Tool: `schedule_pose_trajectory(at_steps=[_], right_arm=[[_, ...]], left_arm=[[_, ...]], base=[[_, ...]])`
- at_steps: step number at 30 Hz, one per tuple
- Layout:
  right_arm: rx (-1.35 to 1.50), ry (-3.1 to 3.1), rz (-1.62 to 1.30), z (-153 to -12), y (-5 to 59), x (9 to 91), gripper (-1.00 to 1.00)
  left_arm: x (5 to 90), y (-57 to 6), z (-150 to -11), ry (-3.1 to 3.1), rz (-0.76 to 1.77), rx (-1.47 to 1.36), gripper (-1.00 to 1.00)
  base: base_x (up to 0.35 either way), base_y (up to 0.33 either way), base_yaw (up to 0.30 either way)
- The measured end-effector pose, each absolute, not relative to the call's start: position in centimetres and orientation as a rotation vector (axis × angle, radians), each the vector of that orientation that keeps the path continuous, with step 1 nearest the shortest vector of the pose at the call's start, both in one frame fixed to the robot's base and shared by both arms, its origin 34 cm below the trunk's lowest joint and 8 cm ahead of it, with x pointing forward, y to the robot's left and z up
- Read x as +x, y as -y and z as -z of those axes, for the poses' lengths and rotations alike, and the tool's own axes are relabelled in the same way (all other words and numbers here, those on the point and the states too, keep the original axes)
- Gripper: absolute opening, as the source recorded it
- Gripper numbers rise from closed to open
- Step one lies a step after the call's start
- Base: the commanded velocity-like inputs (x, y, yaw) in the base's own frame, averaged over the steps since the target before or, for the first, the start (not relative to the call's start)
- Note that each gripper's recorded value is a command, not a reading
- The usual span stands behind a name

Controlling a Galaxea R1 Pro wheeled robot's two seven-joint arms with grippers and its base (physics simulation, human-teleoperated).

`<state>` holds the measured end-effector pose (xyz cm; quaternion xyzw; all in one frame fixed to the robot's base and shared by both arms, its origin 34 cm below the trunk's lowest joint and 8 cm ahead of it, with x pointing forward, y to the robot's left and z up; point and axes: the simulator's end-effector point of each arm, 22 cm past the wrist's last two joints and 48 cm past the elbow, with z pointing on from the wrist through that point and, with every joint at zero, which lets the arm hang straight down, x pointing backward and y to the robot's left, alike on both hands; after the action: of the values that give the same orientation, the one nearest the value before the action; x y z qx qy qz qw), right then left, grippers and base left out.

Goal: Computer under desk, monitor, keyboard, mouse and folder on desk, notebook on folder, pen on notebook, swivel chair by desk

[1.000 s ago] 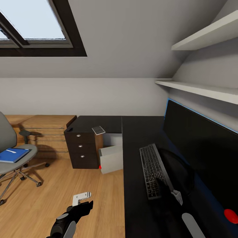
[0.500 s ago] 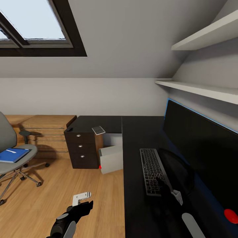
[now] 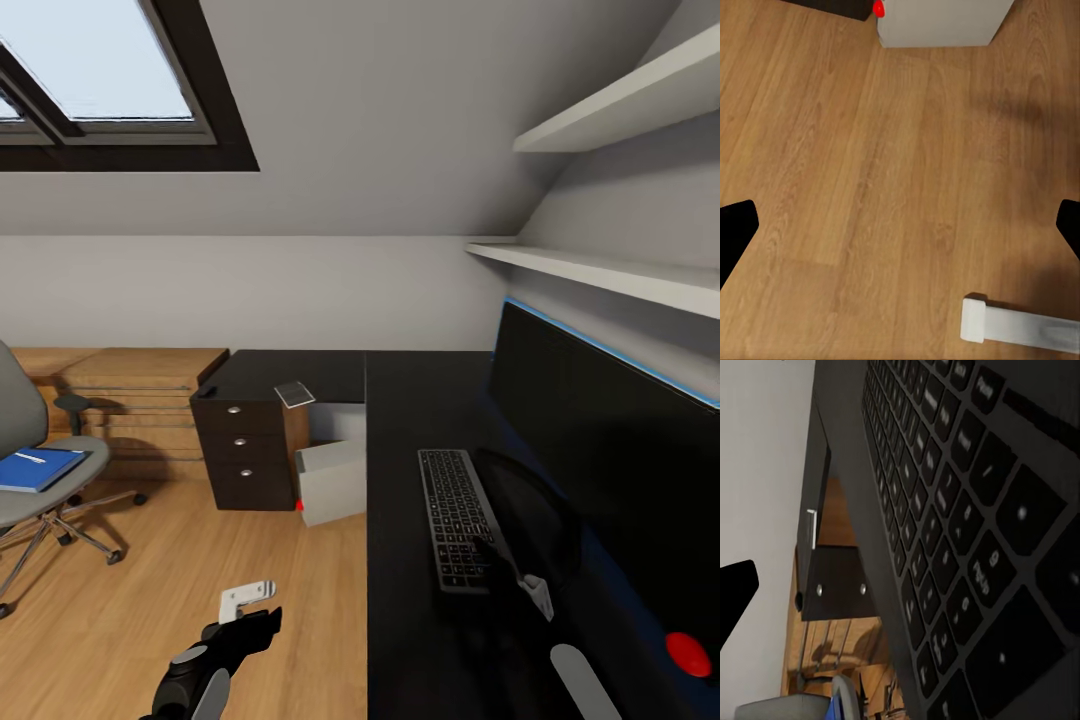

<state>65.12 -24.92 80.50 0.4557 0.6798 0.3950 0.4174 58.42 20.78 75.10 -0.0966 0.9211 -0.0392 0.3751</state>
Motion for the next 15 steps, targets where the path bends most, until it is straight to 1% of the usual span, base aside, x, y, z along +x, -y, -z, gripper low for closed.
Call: schedule_pose_trajectory(at_steps=[4, 10, 15], right_arm=[[1.144, -1.706, -0.991, -80.50, 24.93, 65.12, 1.00], [1.143, -1.706, -0.991, -80.50, 24.93, 65.12, 1.00], [1.143, -1.708, -0.993, -80.45, 24.88, 65.13, 1.00]], left_arm=[[58.43, -20.79, -75.11, -2.357, 0.101, -0.248, 1.00], [58.43, -20.78, -75.10, -2.357, 0.101, -0.248, 1.00], [58.44, -20.76, -75.05, -2.359, 0.102, -0.247, 1.00]], base=[[0.000, -0.071, 0.000], [-0.010, -0.011, 0.000], [-0.267, -0.001, 0.000]])
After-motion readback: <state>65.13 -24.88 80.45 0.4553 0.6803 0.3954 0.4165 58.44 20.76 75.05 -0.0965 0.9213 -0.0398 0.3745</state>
